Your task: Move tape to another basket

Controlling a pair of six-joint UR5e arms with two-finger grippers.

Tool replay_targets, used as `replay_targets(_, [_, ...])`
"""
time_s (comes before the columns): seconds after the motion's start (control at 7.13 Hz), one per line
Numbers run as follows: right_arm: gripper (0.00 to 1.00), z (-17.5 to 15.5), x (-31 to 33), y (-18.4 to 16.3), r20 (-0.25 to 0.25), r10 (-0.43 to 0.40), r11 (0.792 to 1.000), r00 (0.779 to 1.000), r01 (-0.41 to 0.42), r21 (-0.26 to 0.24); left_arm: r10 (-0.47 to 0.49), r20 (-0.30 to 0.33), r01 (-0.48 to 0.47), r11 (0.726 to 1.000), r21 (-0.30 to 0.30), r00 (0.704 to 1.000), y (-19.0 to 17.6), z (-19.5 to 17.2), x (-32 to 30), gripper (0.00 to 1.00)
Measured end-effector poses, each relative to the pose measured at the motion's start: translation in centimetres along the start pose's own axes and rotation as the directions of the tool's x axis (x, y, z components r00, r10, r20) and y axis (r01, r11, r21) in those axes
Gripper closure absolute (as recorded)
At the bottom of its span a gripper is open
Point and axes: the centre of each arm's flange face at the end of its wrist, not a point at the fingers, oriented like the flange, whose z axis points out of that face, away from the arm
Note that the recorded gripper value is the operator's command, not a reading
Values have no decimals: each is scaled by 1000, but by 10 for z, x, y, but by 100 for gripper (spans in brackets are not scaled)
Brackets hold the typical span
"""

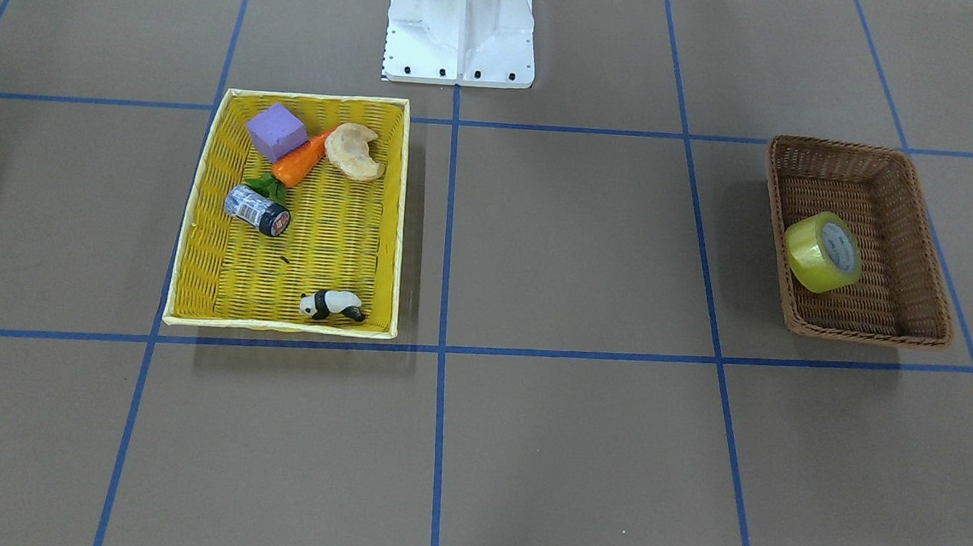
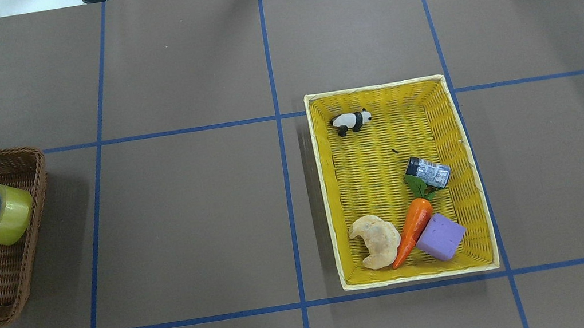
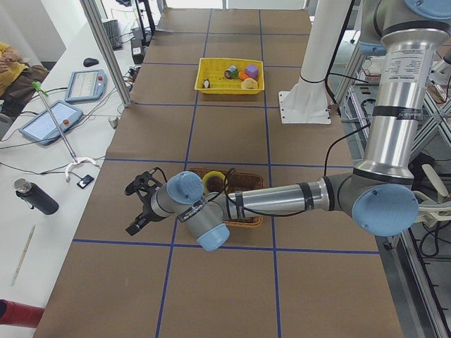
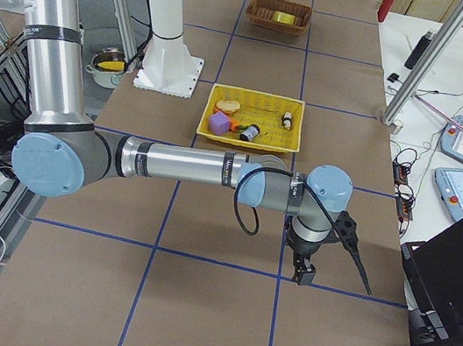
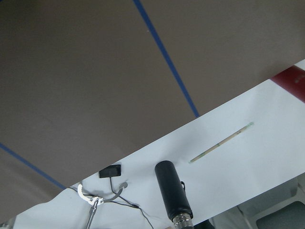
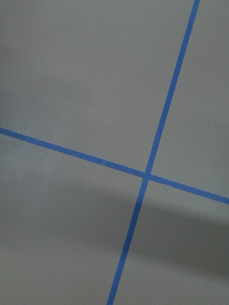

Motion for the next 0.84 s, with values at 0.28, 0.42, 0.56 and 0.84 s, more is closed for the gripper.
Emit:
replay_targets(0.28, [0, 3, 1, 3, 1, 4, 1000, 1000, -4, -5, 43, 97, -32, 994, -109, 994, 5, 2, -24, 1])
replay_targets(0.42, [0, 5, 2, 6, 2, 8, 1000, 1000, -8, -9, 30, 123, -9, 985, -173, 992, 3, 0, -32, 1])
replay_targets(0.56, [0, 7, 3, 8, 3, 11, 1000, 1000, -11, -12, -7, 132, 41, 966, -254, 991, 1, -1, -36, 1])
replay_targets(0.84, [0, 9, 5, 11, 4, 16, 1000, 1000, -15, -17, -115, 99, 145, 902, -407, 988, 9, 3, -35, 1])
